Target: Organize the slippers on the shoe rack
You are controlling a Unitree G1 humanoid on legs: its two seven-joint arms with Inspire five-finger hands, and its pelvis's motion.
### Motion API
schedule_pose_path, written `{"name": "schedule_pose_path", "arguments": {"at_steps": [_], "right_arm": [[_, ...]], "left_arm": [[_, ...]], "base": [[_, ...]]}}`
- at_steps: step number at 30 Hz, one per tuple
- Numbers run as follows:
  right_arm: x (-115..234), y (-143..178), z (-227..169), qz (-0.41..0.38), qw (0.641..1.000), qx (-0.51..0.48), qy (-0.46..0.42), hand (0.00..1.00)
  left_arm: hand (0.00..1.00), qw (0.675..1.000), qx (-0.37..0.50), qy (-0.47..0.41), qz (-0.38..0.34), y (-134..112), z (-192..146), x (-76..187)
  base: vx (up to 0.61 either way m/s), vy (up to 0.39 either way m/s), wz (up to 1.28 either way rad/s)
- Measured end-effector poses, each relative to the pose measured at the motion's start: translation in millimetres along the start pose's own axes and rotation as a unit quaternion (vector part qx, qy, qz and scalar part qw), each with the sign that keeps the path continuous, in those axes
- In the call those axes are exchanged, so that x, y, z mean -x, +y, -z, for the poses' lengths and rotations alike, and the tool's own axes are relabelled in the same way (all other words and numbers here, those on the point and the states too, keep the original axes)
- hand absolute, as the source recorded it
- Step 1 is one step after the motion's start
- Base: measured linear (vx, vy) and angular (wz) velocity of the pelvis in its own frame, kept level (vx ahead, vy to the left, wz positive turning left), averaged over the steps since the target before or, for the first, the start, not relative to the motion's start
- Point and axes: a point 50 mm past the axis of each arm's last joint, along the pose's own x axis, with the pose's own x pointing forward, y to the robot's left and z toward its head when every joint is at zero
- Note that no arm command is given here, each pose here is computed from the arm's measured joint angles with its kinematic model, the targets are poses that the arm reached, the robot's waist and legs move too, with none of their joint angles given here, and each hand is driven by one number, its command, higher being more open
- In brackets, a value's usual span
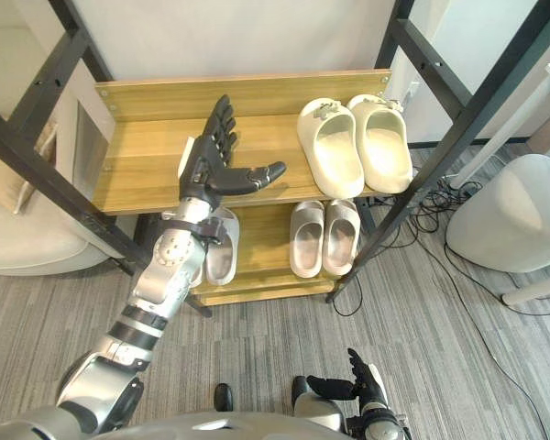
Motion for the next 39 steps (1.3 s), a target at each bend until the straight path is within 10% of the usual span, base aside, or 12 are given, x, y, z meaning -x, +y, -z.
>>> {"name": "schedule_pose_path", "arguments": {"at_steps": [9, 18, 29, 39], "right_arm": [[2.5, -4.5, 7.9, -0.001, 1.0, 0.013, 0.014, 1.0], [3.2, -4.9, 17.0, -0.008, 0.999, 0.041, 0.035, 1.0], [3.8, 3.2, 22.5, -0.023, 0.997, 0.054, 0.047, 1.0], [2.9, 10.8, 20.1, -0.016, 0.998, 0.038, 0.044, 1.0]], "left_arm": [[1.0, 0.979, 0.117, -0.034, 0.165, -62.7, -23.5, 42.6], [1.0, 0.927, 0.217, 0.128, 0.278, -96.0, 24.8, 116.7], [1.0, 0.873, 0.125, 0.459, 0.109, -24.7, 143.5, 233.0], [1.0, 0.818, -0.04, 0.56, -0.126, 55.3, 168.0, 285.3]], "base": [[-0.01, 0.01, 0.13], [0.01, -0.006, 0.08], [-0.02, -0.004, 0.04], [0.05, -0.005, 0.01]]}}
